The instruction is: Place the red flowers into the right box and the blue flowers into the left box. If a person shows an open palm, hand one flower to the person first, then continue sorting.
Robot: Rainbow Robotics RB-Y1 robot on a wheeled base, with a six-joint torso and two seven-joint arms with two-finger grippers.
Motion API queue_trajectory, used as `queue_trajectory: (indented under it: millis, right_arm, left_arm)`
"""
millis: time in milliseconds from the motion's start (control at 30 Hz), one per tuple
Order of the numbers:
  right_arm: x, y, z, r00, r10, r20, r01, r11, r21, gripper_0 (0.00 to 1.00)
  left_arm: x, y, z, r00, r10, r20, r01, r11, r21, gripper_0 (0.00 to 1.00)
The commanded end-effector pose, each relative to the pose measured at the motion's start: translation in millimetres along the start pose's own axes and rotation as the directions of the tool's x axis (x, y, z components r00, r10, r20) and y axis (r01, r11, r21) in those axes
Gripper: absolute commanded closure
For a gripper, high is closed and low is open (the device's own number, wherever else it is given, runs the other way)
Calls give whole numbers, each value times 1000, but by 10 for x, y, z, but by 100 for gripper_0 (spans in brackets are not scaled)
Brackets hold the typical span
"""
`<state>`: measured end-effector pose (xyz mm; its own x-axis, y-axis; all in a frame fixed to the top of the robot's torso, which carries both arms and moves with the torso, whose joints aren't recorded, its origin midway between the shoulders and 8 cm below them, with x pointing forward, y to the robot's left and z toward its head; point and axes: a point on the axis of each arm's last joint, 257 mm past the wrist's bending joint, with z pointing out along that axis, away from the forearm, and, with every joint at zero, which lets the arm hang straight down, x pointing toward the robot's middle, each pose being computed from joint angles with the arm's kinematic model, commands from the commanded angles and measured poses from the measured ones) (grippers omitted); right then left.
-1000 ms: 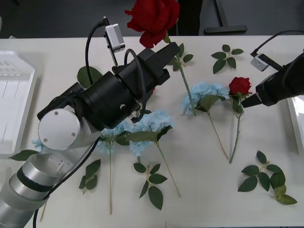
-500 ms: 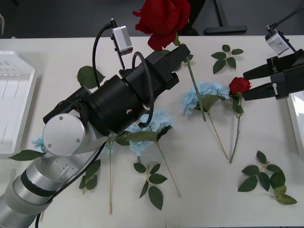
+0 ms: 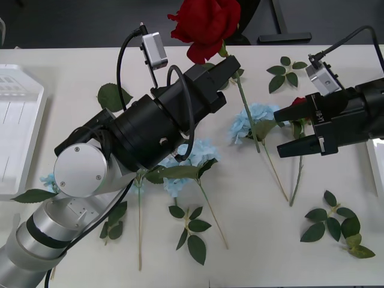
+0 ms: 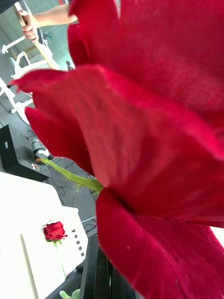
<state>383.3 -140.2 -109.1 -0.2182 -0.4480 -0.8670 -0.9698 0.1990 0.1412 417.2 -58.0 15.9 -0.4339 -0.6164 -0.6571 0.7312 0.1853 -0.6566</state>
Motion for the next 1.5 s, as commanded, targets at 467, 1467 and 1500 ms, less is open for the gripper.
queue_trajectory:
  millis: [467, 1467, 1500]
  right_arm:
    - [-328, 124, 687, 979, 168, 119, -164, 985, -42, 100]
    - [-46, -344, 267, 961, 273, 44, -277, 952, 133, 100]
    - [-31, -386, 208, 956, 290, 44, -293, 945, 147, 100]
  left_arm:
    - [-54, -395, 130, 999, -33, 15, 32, 996, 83, 100]
    - [-54, -395, 130, 999, -33, 15, 32, 996, 83, 0]
    - [-54, -395, 130, 999, -33, 15, 32, 996, 83, 0]
